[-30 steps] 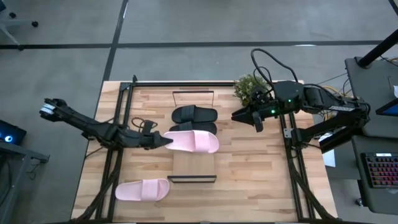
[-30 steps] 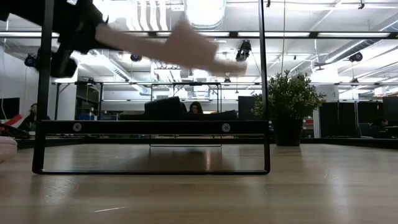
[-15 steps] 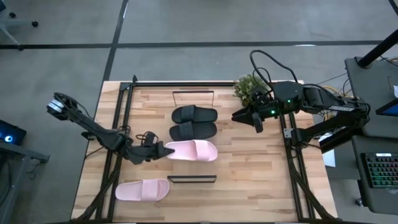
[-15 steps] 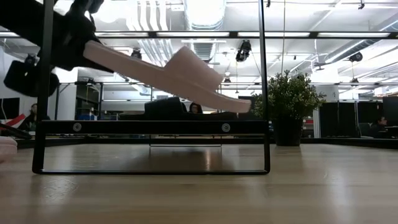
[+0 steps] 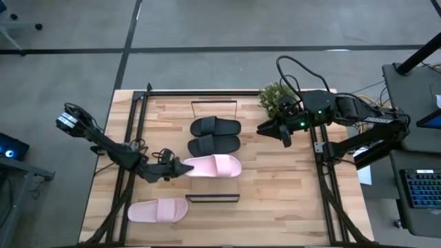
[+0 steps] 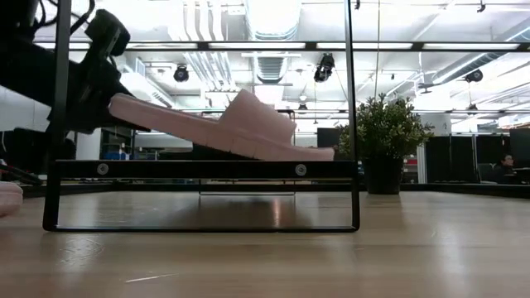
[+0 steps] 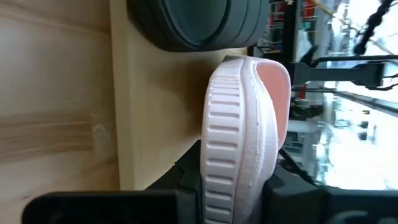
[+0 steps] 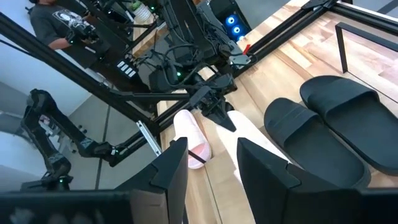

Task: Pick and place slides into the shelf
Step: Put the right light pink slide on the shelf

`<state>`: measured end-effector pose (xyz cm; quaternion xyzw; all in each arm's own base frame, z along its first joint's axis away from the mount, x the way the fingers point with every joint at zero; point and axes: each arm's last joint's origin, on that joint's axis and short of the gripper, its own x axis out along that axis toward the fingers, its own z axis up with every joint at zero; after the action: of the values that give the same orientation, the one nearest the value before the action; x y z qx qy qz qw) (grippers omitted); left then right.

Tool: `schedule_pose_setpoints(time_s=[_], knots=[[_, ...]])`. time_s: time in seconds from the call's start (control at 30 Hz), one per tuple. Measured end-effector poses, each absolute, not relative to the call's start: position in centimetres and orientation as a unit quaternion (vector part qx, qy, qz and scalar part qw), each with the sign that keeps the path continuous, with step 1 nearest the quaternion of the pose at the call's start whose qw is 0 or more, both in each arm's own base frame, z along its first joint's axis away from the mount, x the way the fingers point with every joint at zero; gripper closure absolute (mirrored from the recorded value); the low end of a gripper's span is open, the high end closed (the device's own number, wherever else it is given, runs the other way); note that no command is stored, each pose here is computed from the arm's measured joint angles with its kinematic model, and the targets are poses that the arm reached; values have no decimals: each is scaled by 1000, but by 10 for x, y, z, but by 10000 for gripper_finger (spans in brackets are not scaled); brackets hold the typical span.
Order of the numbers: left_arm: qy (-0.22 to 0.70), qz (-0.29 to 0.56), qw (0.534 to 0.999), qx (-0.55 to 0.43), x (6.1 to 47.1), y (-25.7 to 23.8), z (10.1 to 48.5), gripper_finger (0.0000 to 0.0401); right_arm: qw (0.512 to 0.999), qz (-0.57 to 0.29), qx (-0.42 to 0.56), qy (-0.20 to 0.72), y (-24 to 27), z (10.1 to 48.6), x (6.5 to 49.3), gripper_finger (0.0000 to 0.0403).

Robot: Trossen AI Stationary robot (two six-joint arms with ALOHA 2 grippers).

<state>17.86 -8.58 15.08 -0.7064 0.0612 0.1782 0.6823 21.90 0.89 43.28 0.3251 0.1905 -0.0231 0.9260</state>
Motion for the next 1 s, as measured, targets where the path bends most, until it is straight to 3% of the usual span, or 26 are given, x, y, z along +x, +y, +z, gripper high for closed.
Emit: schedule_pose_setpoints(time_s=[0.4, 1.0], knots=[[49, 168, 666, -725, 177, -82, 124, 357, 926, -36, 327, 186, 8, 433, 219, 280], [21, 128, 671, -730, 192, -81, 116, 357, 927, -35, 336, 165, 8, 437, 220, 278]])
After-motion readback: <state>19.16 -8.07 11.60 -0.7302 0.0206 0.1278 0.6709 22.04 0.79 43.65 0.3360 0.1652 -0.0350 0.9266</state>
